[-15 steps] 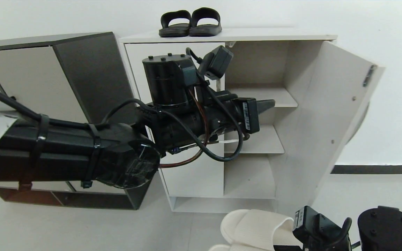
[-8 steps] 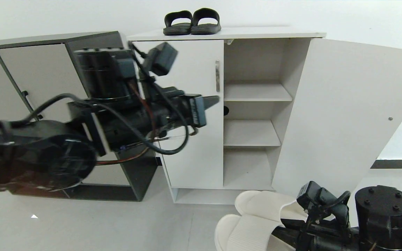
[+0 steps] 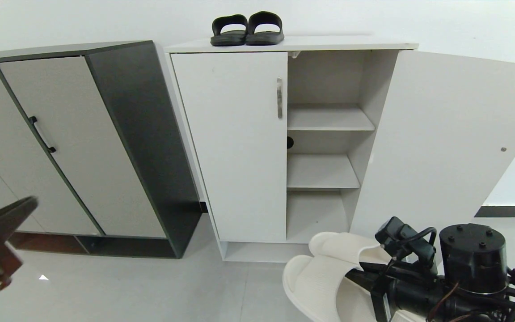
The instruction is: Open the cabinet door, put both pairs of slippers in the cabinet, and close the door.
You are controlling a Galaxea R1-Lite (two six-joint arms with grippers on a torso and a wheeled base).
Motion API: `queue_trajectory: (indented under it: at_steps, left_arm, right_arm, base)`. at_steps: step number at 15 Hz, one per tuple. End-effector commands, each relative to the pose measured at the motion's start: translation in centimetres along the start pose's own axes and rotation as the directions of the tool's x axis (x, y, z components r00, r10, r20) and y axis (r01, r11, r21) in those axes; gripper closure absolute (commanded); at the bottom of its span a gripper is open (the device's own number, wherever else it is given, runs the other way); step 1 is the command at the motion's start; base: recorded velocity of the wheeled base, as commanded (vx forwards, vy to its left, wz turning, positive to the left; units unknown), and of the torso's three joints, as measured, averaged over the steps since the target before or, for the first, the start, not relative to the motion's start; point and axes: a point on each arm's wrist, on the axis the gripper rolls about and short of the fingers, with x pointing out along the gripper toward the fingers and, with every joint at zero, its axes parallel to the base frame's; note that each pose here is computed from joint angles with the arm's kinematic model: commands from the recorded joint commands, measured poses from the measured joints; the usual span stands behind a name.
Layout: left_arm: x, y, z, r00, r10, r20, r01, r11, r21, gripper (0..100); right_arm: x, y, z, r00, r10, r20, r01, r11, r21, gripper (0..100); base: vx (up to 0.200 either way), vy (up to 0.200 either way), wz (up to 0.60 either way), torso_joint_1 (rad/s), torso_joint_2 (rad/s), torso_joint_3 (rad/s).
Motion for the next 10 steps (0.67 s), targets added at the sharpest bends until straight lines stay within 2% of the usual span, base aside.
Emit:
queue_trajectory:
  at_steps: [1, 3, 4, 5, 6, 8, 9, 10]
  left_arm:
    - [-7.5, 1.6, -8.3, 0.993, 0.114, 0.029, -0.114, 0.993, 0.008, 100]
    - [-9.3, 1.3, -10.7, 0.997, -0.061, 0.057, 0.06, 0.998, 0.021, 100]
    - [-9.8, 1.3, -11.3, 0.995, -0.083, 0.062, 0.081, 0.996, 0.026, 100]
    - [-10.5, 1.4, -12.6, 0.994, -0.11, 0.027, 0.109, 0.993, 0.055, 100]
    - [-10.7, 1.4, -12.7, 0.988, -0.142, 0.054, 0.139, 0.988, 0.062, 100]
    - [-10.7, 1.4, -12.7, 0.984, -0.168, 0.056, 0.164, 0.984, 0.065, 100]
    - [-10.7, 1.3, -12.7, 0.976, -0.211, 0.049, 0.207, 0.975, 0.085, 100]
    - [-10.7, 1.4, -12.7, 0.989, -0.137, 0.05, 0.132, 0.987, 0.096, 100]
  right_arm:
    - [0.2, -0.1, -0.3, 1.0, 0.0, -0.013, 0.0, 1.0, 0.001, 100]
    - [0.3, -0.1, -0.4, 1.0, 0.0, -0.021, 0.0, 1.0, 0.002, 100]
    - [0.3, -0.1, -0.4, 1.0, 0.003, -0.021, -0.003, 1.0, 0.002, 100]
    - [0.4, -0.1, -0.5, 1.0, 0.003, -0.025, -0.003, 1.0, 0.001, 100]
    - [0.4, -0.1, -0.6, 1.0, 0.003, -0.027, -0.003, 1.0, 0.0, 100]
    - [0.4, 0.0, -0.7, 0.999, 0.006, -0.033, -0.006, 1.0, 0.0, 100]
    - [0.5, -0.1, -0.8, 0.999, 0.005, -0.036, -0.005, 1.0, 0.001, 100]
    - [0.5, 0.0, -0.7, 0.999, 0.006, -0.031, -0.006, 1.0, 0.0, 100]
  base:
    - [0.0, 0.0, 0.0, 0.0, 0.0, 0.0]
    - [0.0, 0.0, 0.0, 0.0, 0.0, 0.0]
    - [0.0, 0.0, 0.0, 0.0, 0.0, 0.0]
    - [0.0, 0.0, 0.0, 0.0, 0.0, 0.0]
    - [0.0, 0.0, 0.0, 0.0, 0.0, 0.0]
    - [0.0, 0.0, 0.0, 0.0, 0.0, 0.0]
    - [0.0, 0.0, 0.0, 0.0, 0.0, 0.0]
    - [0.0, 0.0, 0.0, 0.0, 0.0, 0.0]
